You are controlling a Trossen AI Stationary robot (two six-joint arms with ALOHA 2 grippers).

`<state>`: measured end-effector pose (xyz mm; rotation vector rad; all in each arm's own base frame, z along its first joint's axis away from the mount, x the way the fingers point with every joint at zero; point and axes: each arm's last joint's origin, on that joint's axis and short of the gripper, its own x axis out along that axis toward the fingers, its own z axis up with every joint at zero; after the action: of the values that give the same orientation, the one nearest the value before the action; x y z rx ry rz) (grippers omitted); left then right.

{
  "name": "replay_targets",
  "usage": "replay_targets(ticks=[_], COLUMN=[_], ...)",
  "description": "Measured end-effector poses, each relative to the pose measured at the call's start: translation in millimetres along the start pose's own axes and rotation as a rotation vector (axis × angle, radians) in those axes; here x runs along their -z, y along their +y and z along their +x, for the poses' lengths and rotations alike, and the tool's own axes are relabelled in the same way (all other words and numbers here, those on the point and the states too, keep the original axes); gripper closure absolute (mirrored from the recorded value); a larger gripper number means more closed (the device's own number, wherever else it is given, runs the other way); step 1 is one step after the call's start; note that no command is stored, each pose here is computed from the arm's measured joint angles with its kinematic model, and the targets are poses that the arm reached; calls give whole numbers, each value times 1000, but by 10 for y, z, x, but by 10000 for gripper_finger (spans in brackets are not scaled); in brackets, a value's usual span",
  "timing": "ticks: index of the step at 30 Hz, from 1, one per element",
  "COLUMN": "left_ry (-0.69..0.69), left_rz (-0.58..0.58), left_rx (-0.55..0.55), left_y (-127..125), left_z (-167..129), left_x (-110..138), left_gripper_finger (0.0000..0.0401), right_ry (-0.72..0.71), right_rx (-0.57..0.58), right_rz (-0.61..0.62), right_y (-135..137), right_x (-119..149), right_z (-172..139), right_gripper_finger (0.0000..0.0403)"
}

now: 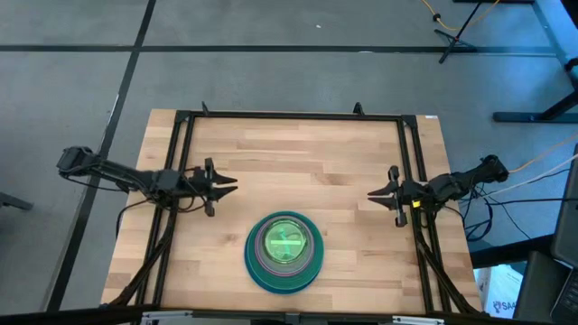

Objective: Stack plastic plates
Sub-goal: Return to Home Position

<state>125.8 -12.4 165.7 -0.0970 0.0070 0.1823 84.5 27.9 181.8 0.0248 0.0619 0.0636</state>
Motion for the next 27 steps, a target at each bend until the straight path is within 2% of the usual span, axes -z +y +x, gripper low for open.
replay_targets(ticks=[4,13,17,24,27], left_ry=[-11,-70,-90,-93,-78], left_rz=[-3,11,-20,-16,-13], left_rx=[-24,-17,-25,-38,-44], left_y=[48,161,196,217,226], left_z=[-36,-110,-152,-233,-258], left_x=[-19,-91,-107,-93,-70], left_gripper_finger=[303,303,303,303,303], right_ry=[42,41,37,36,36], right_rx=[-8,-50,-51,-44,-41], right_rz=[-9,10,9,8,9], right_y=[1,20,19,17,16], right_x=[40,91,88,88,89], right_z=[-1,22,20,20,20], right_gripper_finger=[352,352,353,395,397])
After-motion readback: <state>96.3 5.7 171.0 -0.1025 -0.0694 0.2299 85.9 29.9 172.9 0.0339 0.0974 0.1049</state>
